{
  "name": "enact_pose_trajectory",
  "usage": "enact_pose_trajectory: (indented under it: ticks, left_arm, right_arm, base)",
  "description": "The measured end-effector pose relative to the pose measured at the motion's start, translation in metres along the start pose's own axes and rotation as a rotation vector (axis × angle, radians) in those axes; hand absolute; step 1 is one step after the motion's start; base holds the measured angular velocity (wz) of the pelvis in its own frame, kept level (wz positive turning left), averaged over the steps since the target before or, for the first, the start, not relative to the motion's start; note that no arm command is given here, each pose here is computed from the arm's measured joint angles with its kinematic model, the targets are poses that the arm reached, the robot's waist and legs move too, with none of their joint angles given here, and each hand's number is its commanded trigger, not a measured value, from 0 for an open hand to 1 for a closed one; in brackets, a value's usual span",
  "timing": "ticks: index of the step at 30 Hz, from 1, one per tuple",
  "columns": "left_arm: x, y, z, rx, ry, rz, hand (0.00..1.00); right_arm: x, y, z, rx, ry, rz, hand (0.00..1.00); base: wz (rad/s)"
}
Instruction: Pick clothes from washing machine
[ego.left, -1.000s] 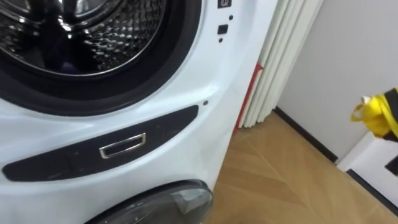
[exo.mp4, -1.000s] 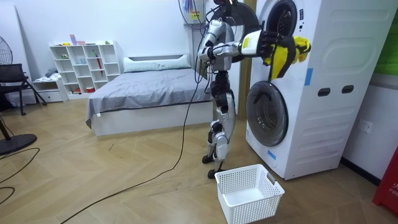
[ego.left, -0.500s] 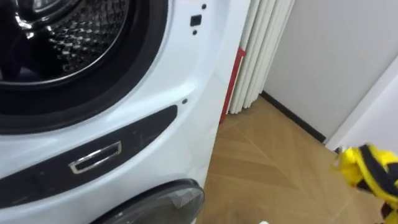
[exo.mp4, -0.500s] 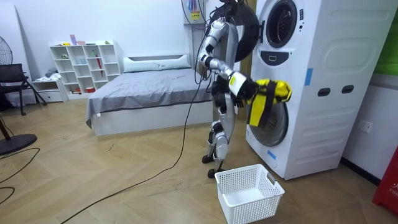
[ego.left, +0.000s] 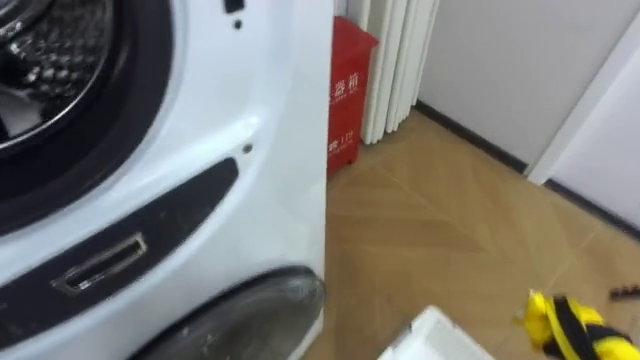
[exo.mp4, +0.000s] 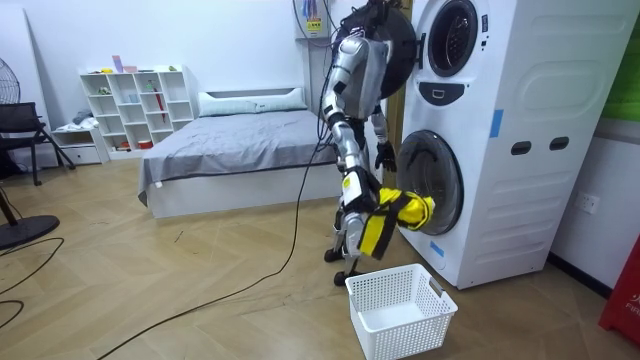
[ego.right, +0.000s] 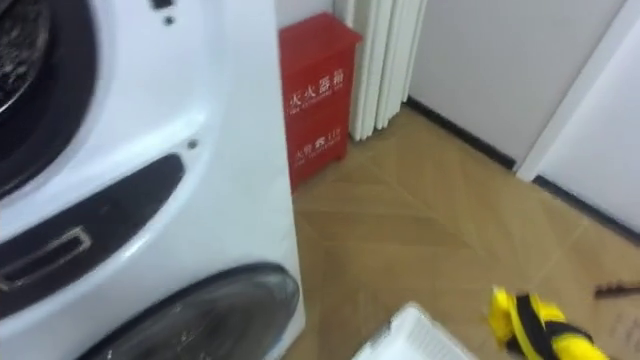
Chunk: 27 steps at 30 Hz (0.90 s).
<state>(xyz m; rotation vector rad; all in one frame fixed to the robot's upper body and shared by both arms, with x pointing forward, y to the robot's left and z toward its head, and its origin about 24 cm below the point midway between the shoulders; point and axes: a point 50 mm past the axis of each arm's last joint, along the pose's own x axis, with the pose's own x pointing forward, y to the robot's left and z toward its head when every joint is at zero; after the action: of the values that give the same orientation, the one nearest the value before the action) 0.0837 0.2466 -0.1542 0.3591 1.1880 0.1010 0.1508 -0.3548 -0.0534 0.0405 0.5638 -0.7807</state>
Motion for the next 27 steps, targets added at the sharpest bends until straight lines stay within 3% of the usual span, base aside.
enact_pose_trajectory:
  ticks: [13,15,16,17,18,27]
  left_arm:
    - [0.003,-0.011,0.020,-0.060,-0.069,-0.060,0.00]
    - [0.003,-0.011,0.021,-0.061,-0.071,-0.068,0.00]
    - [0.003,-0.012,0.022,-0.069,-0.071,-0.071,0.00]
    - [0.003,-0.013,0.022,-0.078,-0.071,-0.074,0.00]
    - [0.003,-0.013,0.023,-0.076,-0.074,-0.076,0.00]
    - [0.003,-0.014,0.027,-0.068,-0.089,-0.075,0.00]
  right_arm:
    - [0.011,0.019,-0.002,0.034,0.012,-0.011,1.00]
    - [0.012,0.020,-0.004,0.030,0.027,-0.013,0.66]
    - [0.013,0.021,-0.004,0.031,0.029,-0.014,0.25]
    - [0.014,0.021,-0.005,0.033,0.037,-0.015,0.08]
    - [0.014,0.022,-0.005,0.033,0.040,-0.016,0.00]
    - [0.015,0.027,-0.001,0.038,0.023,-0.002,0.00]
  base:
    - [-0.02]
    - [0.06]
    - [0.05]
    - [0.04]
    - [0.00]
    - [0.05]
